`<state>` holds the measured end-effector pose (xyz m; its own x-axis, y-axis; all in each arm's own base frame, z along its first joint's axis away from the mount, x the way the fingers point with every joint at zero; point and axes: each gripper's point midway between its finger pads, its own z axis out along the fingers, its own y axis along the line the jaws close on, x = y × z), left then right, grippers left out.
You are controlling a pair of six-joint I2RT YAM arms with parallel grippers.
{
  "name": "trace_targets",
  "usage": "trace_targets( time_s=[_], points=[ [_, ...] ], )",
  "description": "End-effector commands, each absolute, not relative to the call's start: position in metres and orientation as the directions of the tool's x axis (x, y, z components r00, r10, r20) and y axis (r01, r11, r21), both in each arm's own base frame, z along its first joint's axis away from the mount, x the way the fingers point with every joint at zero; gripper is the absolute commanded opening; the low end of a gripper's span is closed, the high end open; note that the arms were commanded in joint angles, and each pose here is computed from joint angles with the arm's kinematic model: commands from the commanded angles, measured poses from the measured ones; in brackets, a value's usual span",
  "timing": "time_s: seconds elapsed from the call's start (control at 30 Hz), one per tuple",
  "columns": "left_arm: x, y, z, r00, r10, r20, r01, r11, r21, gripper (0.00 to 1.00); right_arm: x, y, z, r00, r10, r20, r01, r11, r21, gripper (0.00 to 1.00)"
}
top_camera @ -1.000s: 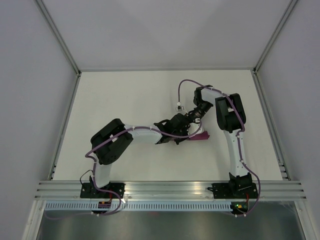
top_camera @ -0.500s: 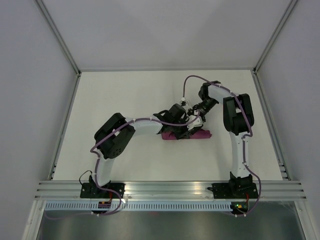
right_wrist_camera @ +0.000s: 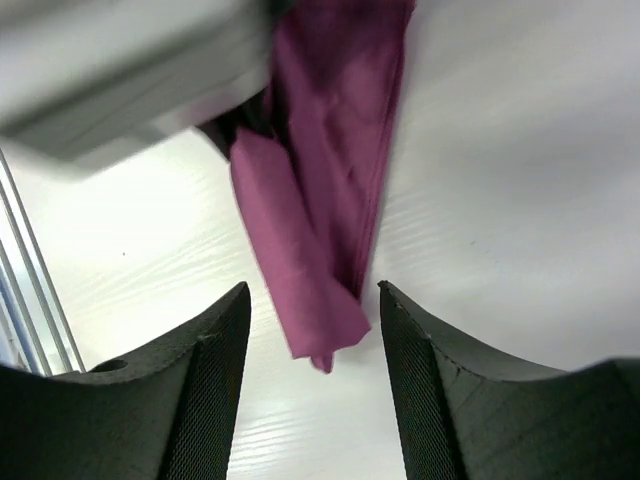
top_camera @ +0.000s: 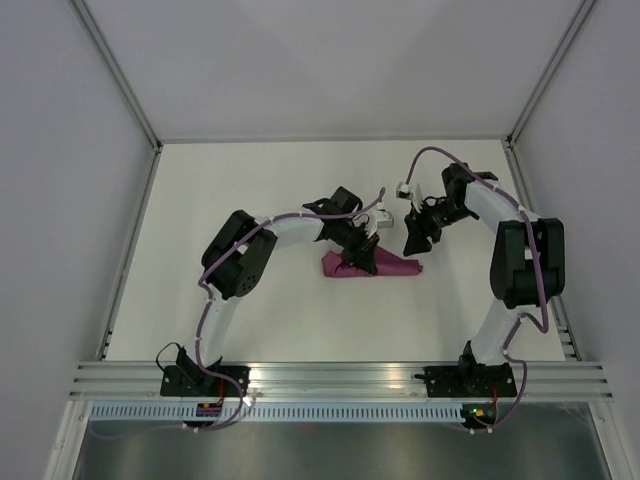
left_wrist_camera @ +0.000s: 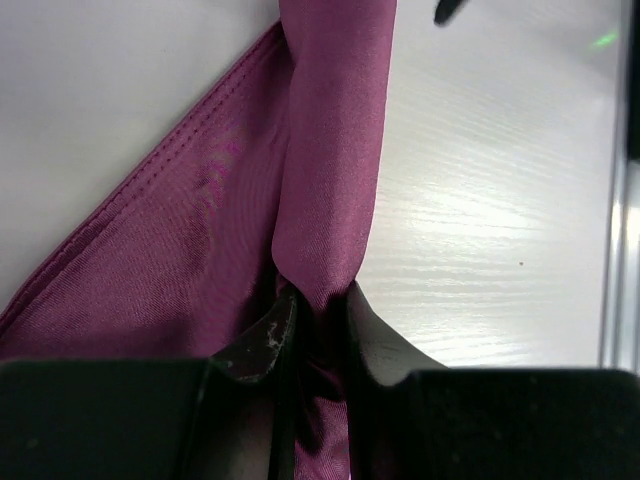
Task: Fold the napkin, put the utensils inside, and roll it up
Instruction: Roll the napkin at the center of the board.
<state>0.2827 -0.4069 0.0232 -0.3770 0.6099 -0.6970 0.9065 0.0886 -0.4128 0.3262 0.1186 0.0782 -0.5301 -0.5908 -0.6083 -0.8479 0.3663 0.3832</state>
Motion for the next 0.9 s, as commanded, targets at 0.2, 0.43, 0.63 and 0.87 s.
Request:
trace_targets(
  time_s=[0.2, 0.43, 0.63, 0.87],
  points=[
    [0.254, -0.380, -0.011, -0.618, 0.678, -0.398, 0.671, 0.191, -0.716, 0.02, 0.323, 0.137, 0.072, -0.147, -0.688, -0.711, -0.930, 0.341, -0.137, 0.63],
    [0.261, -0.387, -0.007, -0.661, 0.672, -0.335, 0.593, 0.194, -0.781, 0.02, 0.295, 0.171, 0.062, 0.032, -0.743, -0.669, -0.919, 0.241, -0.312, 0.65],
    [0.260, -0.388, -0.012, -0.682, 0.673, -0.288, 0.549, 0.210, -0.809, 0.02, 0.285, 0.183, 0.042, 0.089, -0.791, -0.605, -0.908, 0.186, -0.376, 0.65],
    [0.260, -0.390, -0.015, -0.692, 0.670, -0.268, 0.527, 0.214, -0.823, 0.02, 0.284, 0.188, 0.020, 0.115, -0.826, -0.553, -0.904, 0.144, -0.403, 0.52]
  ],
)
